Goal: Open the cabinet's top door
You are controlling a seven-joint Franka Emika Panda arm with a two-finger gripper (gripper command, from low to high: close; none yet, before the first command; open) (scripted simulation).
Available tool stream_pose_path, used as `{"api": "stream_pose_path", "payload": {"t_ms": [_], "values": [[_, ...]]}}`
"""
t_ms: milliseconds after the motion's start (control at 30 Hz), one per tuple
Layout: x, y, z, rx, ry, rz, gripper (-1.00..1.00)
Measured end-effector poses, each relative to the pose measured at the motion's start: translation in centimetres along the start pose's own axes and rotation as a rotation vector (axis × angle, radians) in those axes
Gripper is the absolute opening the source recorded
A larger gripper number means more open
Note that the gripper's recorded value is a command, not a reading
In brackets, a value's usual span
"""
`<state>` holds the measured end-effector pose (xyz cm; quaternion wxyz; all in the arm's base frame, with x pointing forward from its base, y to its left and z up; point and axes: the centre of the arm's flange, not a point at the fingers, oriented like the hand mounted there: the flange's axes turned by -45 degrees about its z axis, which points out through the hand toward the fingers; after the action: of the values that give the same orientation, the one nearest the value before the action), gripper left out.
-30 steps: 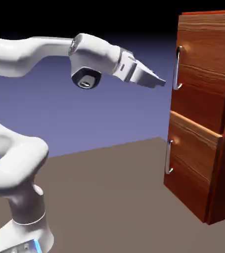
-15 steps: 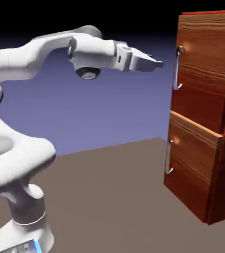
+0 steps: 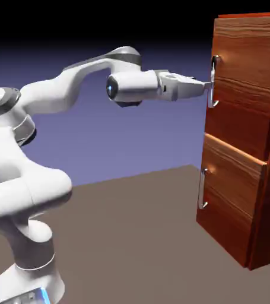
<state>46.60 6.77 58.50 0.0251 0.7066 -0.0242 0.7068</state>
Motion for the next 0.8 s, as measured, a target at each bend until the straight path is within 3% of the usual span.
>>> {"api": "stream_pose_path", "payload": {"t_ms": [100, 133, 800], "values": [[0.0, 0.0, 3.5, 0.000, 0.000, 0.001, 0.00], [0.0, 0.1, 3.8, 0.000, 0.000, 0.001, -1.00], [-0.1, 10.1, -5.2, 0.519, 0.000, 0.001, -1.00]]}}
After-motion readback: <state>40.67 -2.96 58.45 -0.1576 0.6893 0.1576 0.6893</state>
